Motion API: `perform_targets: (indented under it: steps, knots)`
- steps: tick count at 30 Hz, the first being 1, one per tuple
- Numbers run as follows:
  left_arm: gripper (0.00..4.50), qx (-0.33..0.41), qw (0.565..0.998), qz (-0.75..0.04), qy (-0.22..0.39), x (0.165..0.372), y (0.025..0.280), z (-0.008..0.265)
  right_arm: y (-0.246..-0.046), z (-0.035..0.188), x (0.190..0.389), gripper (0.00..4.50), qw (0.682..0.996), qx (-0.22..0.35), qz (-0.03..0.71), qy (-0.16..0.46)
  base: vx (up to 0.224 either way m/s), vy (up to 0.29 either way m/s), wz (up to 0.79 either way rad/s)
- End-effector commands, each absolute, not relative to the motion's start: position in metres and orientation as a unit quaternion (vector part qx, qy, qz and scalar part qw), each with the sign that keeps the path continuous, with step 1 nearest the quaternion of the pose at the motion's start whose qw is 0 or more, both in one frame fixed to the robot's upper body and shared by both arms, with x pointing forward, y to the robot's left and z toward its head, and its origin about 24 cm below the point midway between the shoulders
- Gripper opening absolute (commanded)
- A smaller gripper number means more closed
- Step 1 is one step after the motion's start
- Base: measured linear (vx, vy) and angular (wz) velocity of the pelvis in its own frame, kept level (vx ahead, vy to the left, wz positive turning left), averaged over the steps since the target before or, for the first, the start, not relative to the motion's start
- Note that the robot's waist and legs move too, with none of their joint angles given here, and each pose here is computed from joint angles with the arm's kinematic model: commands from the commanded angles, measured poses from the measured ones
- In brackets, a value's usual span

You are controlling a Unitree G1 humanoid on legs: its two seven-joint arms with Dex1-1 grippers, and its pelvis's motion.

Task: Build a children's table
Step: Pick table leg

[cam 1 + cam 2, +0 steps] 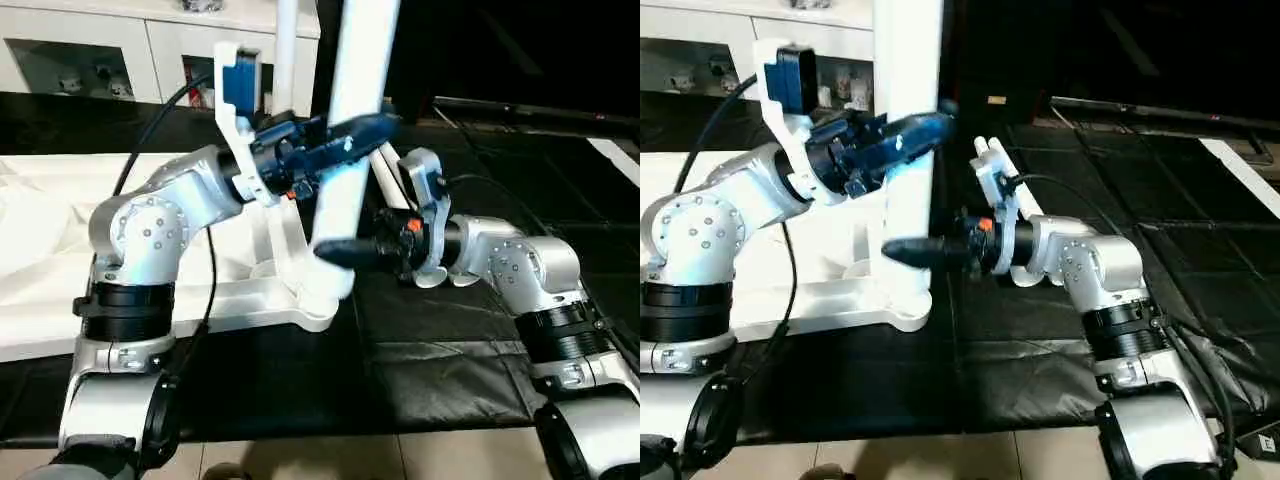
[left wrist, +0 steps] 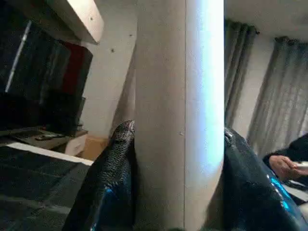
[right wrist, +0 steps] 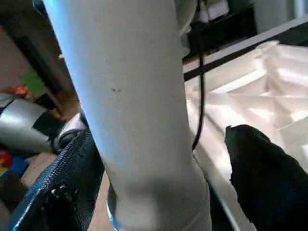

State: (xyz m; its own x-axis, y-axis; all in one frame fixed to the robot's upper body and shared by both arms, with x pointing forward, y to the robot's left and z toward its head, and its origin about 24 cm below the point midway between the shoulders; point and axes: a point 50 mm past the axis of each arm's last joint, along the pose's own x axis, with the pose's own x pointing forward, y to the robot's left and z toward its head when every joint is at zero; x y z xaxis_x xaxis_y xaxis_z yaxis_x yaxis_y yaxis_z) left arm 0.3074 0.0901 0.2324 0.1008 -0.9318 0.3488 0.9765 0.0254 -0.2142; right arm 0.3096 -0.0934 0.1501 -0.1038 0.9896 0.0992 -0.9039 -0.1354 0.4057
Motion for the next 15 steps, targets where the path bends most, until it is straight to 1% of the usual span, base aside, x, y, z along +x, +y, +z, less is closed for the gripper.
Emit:
perform_targets:
  steps: [1, 3, 4, 9, 13, 14, 15]
  knots:
    - [1.86, -0.19, 0.702, -0.684, -0.052, 0.306, 0.0812, 0.2387, -0.093, 0.1607, 0.3113, 3.98, 0.636, 0.157, 0.747, 0.115, 0.0, 0.0, 0.0]
    - [1.86, -0.191, 0.699, -0.687, -0.05, 0.3056, 0.0809, 0.2385, -0.0927, 0.1609, 0.3115, 3.98, 0.633, 0.156, 0.749, 0.116, 0.0, 0.0, 0.0]
    - [1.86, -0.193, 0.693, -0.693, -0.047, 0.3043, 0.0798, 0.238, -0.0916, 0.1624, 0.3111, 3.98, 0.623, 0.158, 0.757, 0.115, 0.0, 0.0, 0.0]
    - [1.86, -0.196, 0.691, -0.695, -0.036, 0.3048, 0.0775, 0.2358, -0.0912, 0.1641, 0.3084, 3.98, 0.604, 0.147, 0.775, 0.113, 0.0, 0.0, 0.0]
    - [1.86, -0.2, 0.686, -0.699, -0.035, 0.3043, 0.0781, 0.2364, -0.092, 0.1629, 0.3076, 3.98, 0.601, 0.137, 0.778, 0.118, 0.0, 0.0, 0.0]
    - [1.86, -0.201, 0.684, -0.701, -0.035, 0.304, 0.0783, 0.2368, -0.0925, 0.1624, 0.3076, 3.7, 0.6, 0.136, 0.779, 0.12, 0.0, 0.0, 0.0]
    - [1.86, -0.2, 0.682, -0.703, -0.034, 0.3034, 0.0786, 0.2369, -0.0928, 0.1622, 0.3078, 3.63, 0.6, 0.135, 0.779, 0.121, 0.0, 0.0, 0.0]
